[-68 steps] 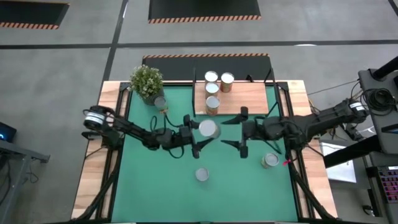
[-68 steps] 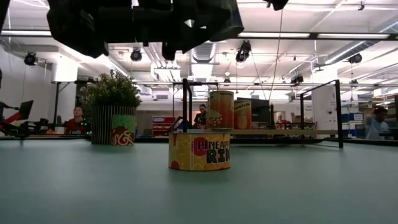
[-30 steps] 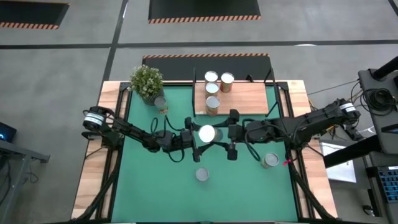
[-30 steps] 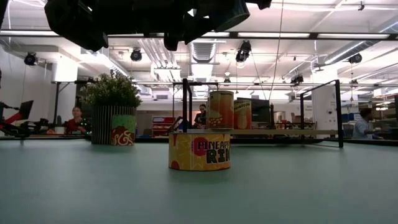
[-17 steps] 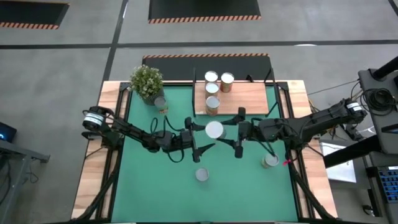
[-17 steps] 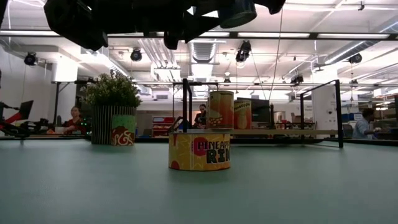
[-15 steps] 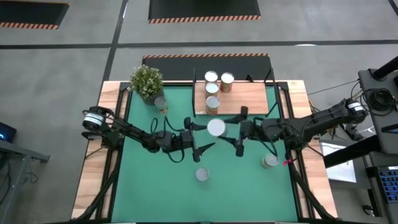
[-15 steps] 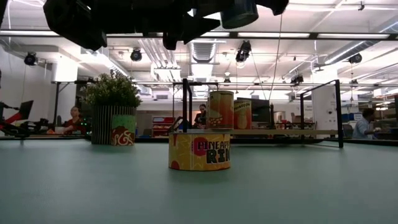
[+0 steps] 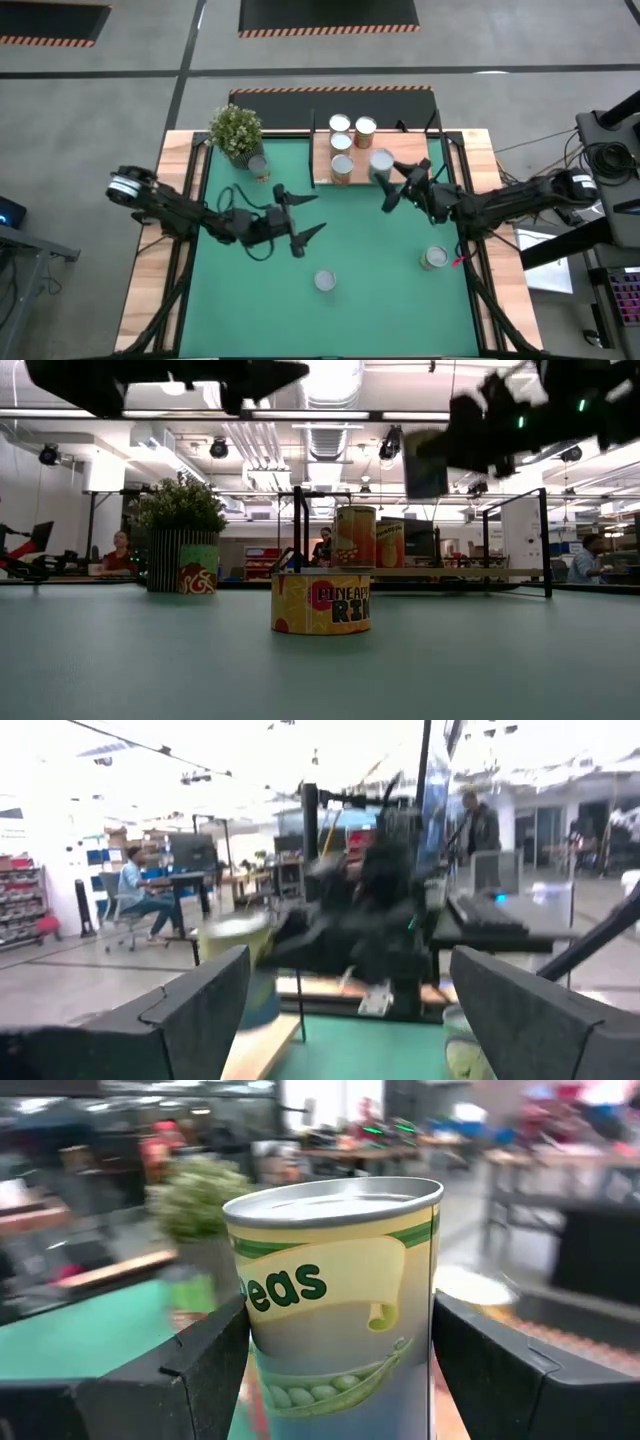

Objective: Pick and place cans onto a shelf
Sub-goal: Put the purple can on the shelf

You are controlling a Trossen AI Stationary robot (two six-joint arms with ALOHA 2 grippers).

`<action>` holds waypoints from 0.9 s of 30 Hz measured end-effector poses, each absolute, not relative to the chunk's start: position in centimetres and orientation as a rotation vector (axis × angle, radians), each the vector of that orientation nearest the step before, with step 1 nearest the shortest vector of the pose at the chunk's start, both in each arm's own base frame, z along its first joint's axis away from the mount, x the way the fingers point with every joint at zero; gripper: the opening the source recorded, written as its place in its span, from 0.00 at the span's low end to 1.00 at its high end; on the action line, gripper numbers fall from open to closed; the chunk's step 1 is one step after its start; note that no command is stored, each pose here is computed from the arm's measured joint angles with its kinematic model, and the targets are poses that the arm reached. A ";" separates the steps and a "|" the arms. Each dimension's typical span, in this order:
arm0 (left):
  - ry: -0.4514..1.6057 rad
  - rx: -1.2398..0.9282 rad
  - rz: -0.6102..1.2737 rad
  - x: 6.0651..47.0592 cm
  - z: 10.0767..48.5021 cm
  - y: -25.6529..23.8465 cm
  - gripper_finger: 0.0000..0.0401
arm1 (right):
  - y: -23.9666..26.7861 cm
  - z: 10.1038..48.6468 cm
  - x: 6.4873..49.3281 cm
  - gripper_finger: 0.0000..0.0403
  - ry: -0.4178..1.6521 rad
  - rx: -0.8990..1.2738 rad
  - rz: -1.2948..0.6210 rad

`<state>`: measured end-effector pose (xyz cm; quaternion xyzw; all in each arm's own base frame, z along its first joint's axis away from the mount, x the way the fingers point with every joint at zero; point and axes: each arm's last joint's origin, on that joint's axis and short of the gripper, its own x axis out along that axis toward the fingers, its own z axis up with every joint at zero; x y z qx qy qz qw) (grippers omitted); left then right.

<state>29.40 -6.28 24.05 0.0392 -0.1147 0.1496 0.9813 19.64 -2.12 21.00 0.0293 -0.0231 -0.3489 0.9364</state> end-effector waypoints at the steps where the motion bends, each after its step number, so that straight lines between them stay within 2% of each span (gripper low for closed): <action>1: -0.243 0.074 0.298 28.8 24.4 -6.2 0.81 | -2.7 20.2 19.3 0.67 -0.049 0.081 -0.745; 5: -0.283 0.064 0.290 26.8 25.4 -6.1 0.81 | -4.0 18.0 18.8 0.67 -0.067 0.127 -0.811; 15: -0.395 0.035 0.303 22.6 27.7 -4.9 0.81 | -4.5 17.0 20.8 0.67 -0.026 0.112 -0.886; 27: -0.417 0.002 0.299 19.8 27.0 -4.1 0.81 | -5.5 15.7 22.7 0.67 0.018 0.128 -1.033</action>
